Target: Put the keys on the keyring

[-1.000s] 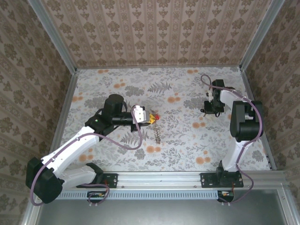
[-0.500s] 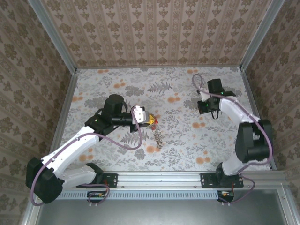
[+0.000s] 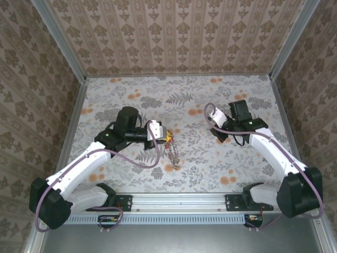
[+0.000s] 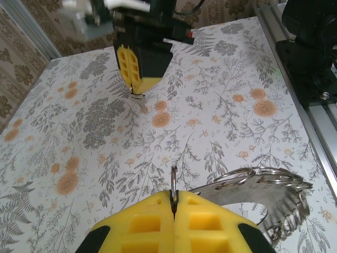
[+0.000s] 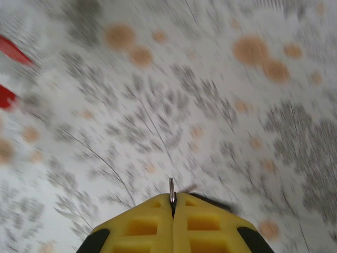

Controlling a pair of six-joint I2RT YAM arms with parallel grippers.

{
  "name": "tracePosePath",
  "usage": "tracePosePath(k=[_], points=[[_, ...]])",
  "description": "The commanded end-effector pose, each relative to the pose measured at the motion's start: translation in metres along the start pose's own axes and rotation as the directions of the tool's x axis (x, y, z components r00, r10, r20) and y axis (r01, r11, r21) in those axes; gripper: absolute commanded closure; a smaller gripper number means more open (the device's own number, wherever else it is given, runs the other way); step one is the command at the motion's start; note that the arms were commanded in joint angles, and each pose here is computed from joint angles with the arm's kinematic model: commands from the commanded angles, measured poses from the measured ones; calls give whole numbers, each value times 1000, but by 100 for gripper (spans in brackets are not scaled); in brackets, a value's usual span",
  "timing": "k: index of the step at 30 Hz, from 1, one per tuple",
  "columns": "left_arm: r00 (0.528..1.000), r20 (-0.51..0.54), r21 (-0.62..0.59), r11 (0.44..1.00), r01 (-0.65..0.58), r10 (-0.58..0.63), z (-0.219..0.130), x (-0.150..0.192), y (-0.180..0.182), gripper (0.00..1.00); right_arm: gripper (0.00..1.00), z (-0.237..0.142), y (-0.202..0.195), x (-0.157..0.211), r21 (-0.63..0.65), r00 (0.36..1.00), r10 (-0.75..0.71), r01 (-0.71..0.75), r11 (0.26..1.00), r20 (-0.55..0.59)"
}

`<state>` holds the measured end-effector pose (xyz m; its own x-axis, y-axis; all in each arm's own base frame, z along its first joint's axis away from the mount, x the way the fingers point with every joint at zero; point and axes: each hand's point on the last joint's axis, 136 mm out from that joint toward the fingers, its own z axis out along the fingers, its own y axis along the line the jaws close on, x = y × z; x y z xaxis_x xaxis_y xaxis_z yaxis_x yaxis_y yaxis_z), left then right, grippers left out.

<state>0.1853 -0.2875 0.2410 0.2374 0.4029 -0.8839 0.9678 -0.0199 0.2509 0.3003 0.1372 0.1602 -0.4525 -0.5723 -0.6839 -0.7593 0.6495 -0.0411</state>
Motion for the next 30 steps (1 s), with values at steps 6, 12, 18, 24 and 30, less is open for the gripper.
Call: tracePosePath(k=[6,12,18,24,30], points=[[997,27,-27,997,-75,75,-4,-20,10,100,100,-21,55,-61,-233,948,69,6,972,310],[995,4,-69,993,-96,96,2,-19,18,100,100,-31,78,-81,-230,923,60,31,973,380],[993,-8,-145,983,-116,116,11,-18,27,100,100,-36,95,-94,-204,901,47,47,978,431],[992,-24,-162,978,-130,128,20,-20,28,100,100,-21,113,-95,-216,914,25,69,974,405],[992,-38,-157,980,-125,121,25,-17,26,100,100,-14,120,-104,-231,905,41,64,971,424]])
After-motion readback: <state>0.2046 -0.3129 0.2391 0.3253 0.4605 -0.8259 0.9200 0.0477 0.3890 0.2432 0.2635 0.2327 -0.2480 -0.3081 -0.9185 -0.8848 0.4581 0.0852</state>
